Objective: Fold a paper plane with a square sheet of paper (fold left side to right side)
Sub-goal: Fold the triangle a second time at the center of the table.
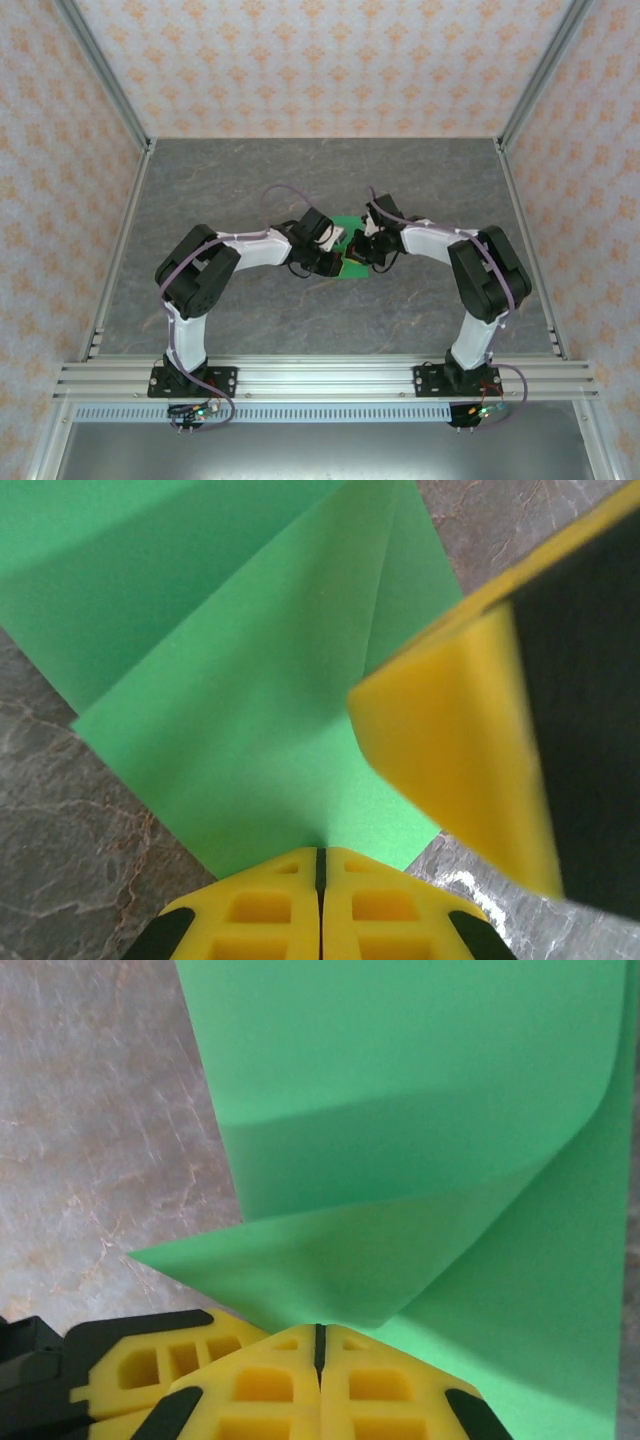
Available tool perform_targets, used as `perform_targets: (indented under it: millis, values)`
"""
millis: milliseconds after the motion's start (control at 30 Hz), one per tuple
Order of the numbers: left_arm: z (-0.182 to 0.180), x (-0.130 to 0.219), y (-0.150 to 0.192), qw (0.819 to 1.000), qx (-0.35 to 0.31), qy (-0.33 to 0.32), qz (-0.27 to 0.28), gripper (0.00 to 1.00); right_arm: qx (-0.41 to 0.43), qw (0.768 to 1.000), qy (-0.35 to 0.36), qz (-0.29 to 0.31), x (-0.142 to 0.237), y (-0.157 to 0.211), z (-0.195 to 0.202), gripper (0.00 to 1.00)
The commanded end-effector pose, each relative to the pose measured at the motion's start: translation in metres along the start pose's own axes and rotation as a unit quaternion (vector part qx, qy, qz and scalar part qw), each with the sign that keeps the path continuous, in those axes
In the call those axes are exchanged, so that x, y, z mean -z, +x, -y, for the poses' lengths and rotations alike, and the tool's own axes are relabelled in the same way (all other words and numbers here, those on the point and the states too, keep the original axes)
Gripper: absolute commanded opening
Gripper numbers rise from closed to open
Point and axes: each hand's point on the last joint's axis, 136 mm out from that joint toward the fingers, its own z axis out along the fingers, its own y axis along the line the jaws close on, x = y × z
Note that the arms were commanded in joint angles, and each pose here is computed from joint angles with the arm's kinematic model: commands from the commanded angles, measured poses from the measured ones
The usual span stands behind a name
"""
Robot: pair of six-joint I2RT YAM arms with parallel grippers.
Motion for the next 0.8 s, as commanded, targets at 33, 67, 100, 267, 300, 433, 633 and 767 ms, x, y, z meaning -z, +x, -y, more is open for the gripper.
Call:
perform_targets:
  millis: [33,67,100,267,300,433,633,767]
  values:
    - [-0.029,-0.012,0.040,0.996,0.010,-0.066,-0.055,0.07,-0.012,1.000,-0.013,-0.002,-0.004,0.006,-0.002,0.00]
    - [-0.029,-0.012,0.040,0.996,0.011,-0.067,-0.055,0.07,-0.014,1.000,-0.013,-0.002,-0.005,0.006,-0.002,0.00]
    - [-0.029,-0.012,0.041,0.996,0.010,-0.067,-0.056,0.07,-0.016,1.000,-0.014,-0.002,-0.007,0.005,-0.001,0.00]
    - [-0.028,-0.011,0.040,0.996,0.009,-0.066,-0.054,0.07,-0.018,1.000,-0.022,0.000,-0.010,0.003,-0.003,0.00]
    - [-0.028,-0.011,0.040,0.996,0.009,-0.067,-0.054,0.07,-0.019,1.000,-0.022,0.001,-0.010,0.002,-0.003,0.00]
    - [-0.028,-0.011,0.040,0.996,0.009,-0.068,-0.054,0.07,-0.019,1.000,-0.022,-0.003,-0.013,0.002,-0.002,0.00]
    - [-0.030,-0.011,0.040,0.996,0.011,-0.073,-0.053,0.07,-0.027,1.000,-0.006,-0.013,-0.022,0.006,0.009,0.00]
    - [-0.032,-0.011,0.042,0.995,0.013,-0.077,-0.055,0.06,-0.025,0.999,0.015,-0.013,-0.026,0.007,0.020,0.00]
